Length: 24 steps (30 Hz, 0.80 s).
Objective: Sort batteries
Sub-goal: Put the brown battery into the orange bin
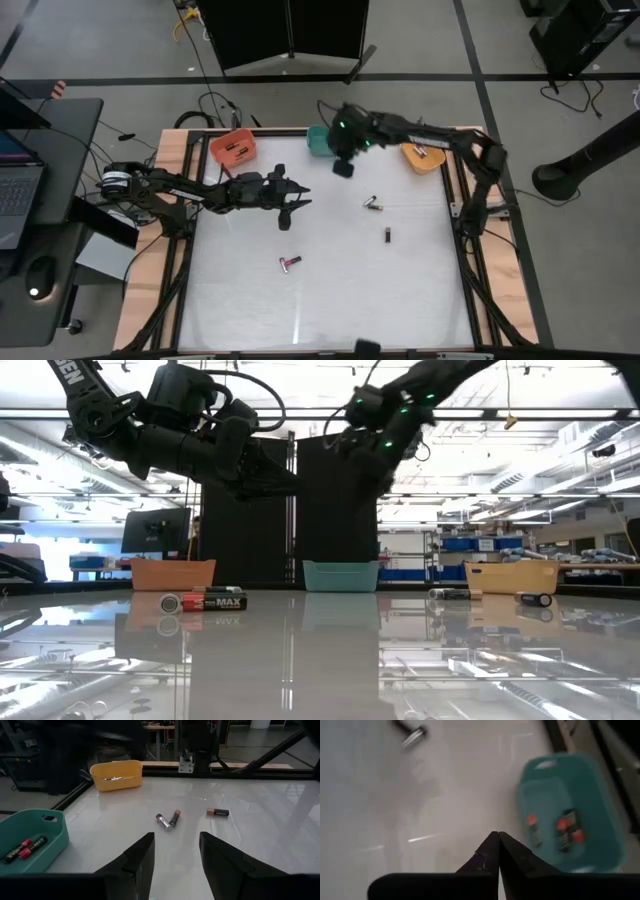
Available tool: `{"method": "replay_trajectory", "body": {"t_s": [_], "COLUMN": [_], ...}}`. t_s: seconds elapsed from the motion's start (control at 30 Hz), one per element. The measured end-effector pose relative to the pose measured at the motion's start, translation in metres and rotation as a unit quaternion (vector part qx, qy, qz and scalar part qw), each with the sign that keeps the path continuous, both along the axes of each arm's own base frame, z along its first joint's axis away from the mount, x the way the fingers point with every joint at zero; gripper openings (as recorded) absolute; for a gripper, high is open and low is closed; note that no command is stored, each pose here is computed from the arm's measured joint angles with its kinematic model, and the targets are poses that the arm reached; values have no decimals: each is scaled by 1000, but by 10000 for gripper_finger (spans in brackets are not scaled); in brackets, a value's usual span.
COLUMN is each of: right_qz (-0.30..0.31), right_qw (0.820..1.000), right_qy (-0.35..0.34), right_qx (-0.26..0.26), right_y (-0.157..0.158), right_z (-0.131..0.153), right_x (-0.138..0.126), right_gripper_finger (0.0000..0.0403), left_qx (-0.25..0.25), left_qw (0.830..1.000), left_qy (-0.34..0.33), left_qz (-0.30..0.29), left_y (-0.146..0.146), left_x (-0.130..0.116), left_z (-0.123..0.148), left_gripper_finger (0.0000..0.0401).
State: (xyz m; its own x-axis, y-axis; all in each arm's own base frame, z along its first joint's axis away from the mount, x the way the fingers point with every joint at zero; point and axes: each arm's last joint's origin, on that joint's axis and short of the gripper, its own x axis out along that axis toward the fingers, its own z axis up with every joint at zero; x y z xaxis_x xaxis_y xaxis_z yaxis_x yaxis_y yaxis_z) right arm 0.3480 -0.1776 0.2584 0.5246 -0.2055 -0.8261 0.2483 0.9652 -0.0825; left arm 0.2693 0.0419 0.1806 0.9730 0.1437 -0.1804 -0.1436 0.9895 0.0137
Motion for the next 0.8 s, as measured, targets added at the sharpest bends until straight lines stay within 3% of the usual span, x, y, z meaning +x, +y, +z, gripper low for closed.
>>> {"method": "replay_trajectory", "body": {"t_s": [0.47,0.63,0.8], "right_qz": [-32,-48,-65], "right_qw": [998,995,993], "right_qy": [-2,6,33], "right_qx": [62,82,89], "right_y": [106,119,123], "right_z": [-40,-52,-66], "right_x": [-89,-107,-111], "right_gripper_finger": [14,13,45], "left_qx": [3,3,3], "left_qw": [1000,1000,1000], "left_qy": [-1,-1,1], "left_qz": [0,0,0], "left_y": [0,0,0], "left_x": [0,0,0], "left_z": [0,0,0], "left_gripper_finger": [163,163,163]}}
